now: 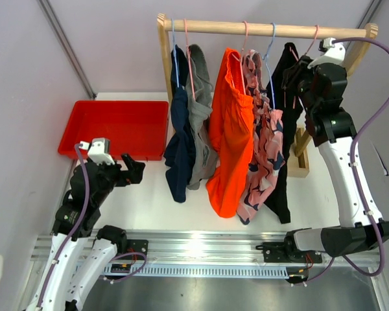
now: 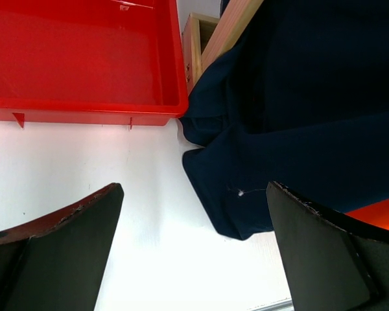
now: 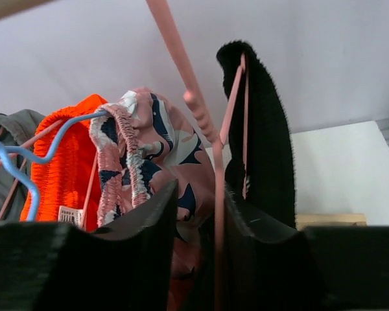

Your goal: Remove the shorts from the hanger

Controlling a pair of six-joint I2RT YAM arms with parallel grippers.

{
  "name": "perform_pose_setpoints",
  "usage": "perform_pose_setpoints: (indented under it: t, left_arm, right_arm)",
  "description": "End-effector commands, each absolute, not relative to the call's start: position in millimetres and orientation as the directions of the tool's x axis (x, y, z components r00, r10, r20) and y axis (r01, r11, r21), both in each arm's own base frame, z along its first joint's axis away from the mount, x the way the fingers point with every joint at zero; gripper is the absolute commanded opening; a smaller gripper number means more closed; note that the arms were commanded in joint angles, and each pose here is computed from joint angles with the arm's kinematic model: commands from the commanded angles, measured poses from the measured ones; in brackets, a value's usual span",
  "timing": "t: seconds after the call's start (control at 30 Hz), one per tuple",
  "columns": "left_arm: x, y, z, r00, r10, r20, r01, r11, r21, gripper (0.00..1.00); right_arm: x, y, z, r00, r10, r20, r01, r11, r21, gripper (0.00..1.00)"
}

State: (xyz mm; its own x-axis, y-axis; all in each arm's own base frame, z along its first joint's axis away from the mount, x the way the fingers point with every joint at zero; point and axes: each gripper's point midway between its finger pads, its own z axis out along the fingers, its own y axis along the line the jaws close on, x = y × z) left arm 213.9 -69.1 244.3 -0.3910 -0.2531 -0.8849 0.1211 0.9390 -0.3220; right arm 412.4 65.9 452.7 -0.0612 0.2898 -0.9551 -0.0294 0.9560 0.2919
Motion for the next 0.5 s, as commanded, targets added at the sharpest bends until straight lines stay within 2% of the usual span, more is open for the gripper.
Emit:
perform_pose_setpoints:
  t: [0.0, 0.03, 0.1, 0.17, 0.33, 0.47]
  left_arm:
    - [214, -73, 255, -0.353, -0.244, -0.903, 0.161, 0.935, -0.316, 0.99]
    - [214, -73, 256, -0.351, -0.246, -0.904, 0.16, 0.935, -0.316, 0.99]
    - [214, -72, 255, -0.351, -0.246, -0.903, 0.157, 0.936, -0.315, 0.99]
    - [214, -73, 254, -0.355, -0.246, -0.902, 0.157, 0.935, -0.317, 0.99]
    - [215, -73, 255, -0.355, -0.24, -0.904, 0.158, 0.937, -0.311, 0.99]
    - [216, -88, 269, -0.335, -0.235, -0.912, 0.251, 0.911, -0.327, 0.99]
  right_arm:
    - [415, 68, 473, -0.005, 0.284, -0.959, -0.038, 0.958, 0.284, 0.33]
    - [417, 68, 471, -0.01, 0.285, -0.959, -0.035, 0.958, 0.285, 0.32]
    - [418, 69, 471, -0.014, 0.281, -0.96, -0.036, 0.959, 0.281, 0.18]
    - [416, 68, 473, -0.01, 0.282, -0.959, -0.032, 0.959, 0.282, 0.0]
    - [403, 63, 492, 0.035, 0.261, -0.965, -0.033, 0.965, 0.26, 0.0]
    - [374, 55, 519, 0.098, 0.26, -0.961, -0.041, 0.965, 0.258, 0.0]
